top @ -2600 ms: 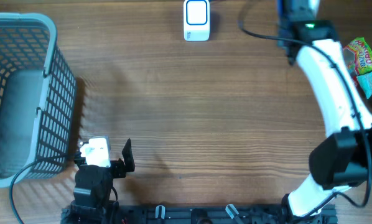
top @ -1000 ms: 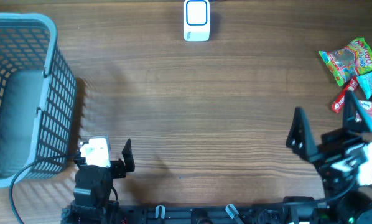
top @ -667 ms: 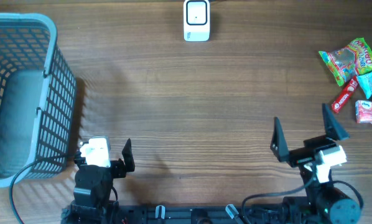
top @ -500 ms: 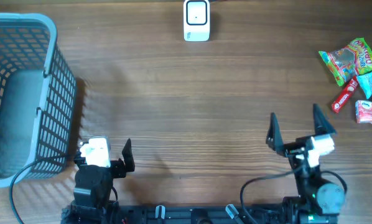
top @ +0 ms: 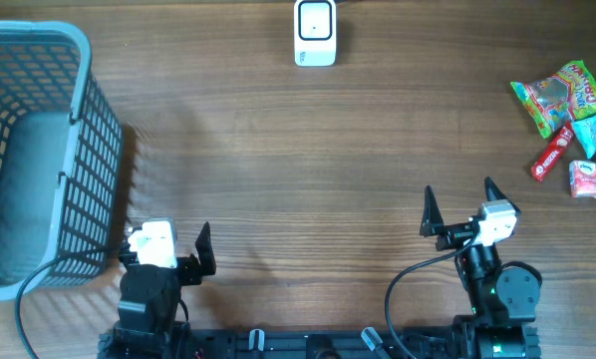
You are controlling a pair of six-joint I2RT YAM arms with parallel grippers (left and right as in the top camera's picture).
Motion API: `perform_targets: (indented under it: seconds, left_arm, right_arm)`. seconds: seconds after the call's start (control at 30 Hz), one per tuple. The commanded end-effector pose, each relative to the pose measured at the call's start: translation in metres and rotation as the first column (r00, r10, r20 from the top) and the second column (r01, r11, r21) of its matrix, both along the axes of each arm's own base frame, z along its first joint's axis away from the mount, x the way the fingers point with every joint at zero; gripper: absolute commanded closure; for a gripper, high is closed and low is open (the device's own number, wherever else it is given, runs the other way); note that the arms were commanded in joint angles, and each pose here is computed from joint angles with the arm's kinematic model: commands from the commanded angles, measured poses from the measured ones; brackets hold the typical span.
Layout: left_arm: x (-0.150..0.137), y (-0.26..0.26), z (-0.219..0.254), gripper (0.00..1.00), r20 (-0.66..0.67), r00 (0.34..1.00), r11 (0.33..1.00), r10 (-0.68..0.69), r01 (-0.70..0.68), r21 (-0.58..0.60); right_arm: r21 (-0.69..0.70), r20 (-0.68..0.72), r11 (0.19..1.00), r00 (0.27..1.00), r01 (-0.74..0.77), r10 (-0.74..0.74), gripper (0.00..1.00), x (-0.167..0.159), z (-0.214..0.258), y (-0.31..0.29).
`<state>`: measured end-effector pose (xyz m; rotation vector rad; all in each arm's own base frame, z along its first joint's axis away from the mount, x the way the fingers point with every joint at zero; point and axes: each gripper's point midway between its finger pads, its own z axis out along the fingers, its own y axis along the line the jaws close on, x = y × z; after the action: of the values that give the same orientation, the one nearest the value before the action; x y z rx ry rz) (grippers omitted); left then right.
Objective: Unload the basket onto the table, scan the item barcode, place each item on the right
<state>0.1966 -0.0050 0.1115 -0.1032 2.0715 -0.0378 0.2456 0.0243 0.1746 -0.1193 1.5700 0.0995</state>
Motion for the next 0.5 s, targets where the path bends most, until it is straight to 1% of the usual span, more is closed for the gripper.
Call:
perform_targets:
  seconds: [0.0,0.13,0.2,0.23,0.27,0.33,0.4,0.47]
  left_arm:
    - [0.000,0.003,-0.001,0.00,0.004,1.000,1.000,0.019,-0.019,-0.004]
    - [0.000,0.004,-0.001,0.00,0.004,1.000,1.000,0.023,-0.023,0.003]
    - [0.003,0.007,0.005,0.00,0.029,0.999,0.999,0.042,-0.042,0.010]
    - [0.009,0.004,0.016,0.00,0.082,0.996,0.999,0.034,-0.033,-0.013]
    - [0.019,0.001,0.034,0.00,0.175,0.984,0.999,0.027,-0.021,-0.037]
    - [0.035,0.001,0.061,0.00,0.333,0.942,0.998,0.040,-0.019,-0.066]
    - [0.041,0.002,0.063,0.00,0.384,0.922,0.997,0.049,-0.022,-0.076]
    - [0.045,0.006,0.053,0.00,0.393,0.917,0.997,0.063,-0.037,-0.074]
  right_arm:
    - [-0.004,0.001,1.000,1.000,0.010,-0.010,0.00,0.000,0.000,-0.001]
    - [-0.004,0.001,1.000,1.000,0.010,-0.010,0.00,0.000,0.000,-0.001]
    - [-0.003,0.001,1.000,1.000,0.010,-0.010,0.00,0.000,0.000,-0.001]
    - [-0.004,0.001,1.000,1.000,0.010,-0.010,0.00,0.000,0.000,-0.001]
    - [-0.003,0.002,1.000,1.000,0.010,-0.010,0.00,0.000,0.000,-0.001]
    - [-0.003,0.001,1.000,1.000,0.010,-0.010,0.00,0.000,0.000,-0.001]
    - [-0.003,0.002,1.000,1.000,0.010,-0.010,0.00,0.000,0.000,-0.001]
    - [-0.003,0.001,1.000,1.000,0.010,-0.010,0.01,0.000,0.000,-0.001]
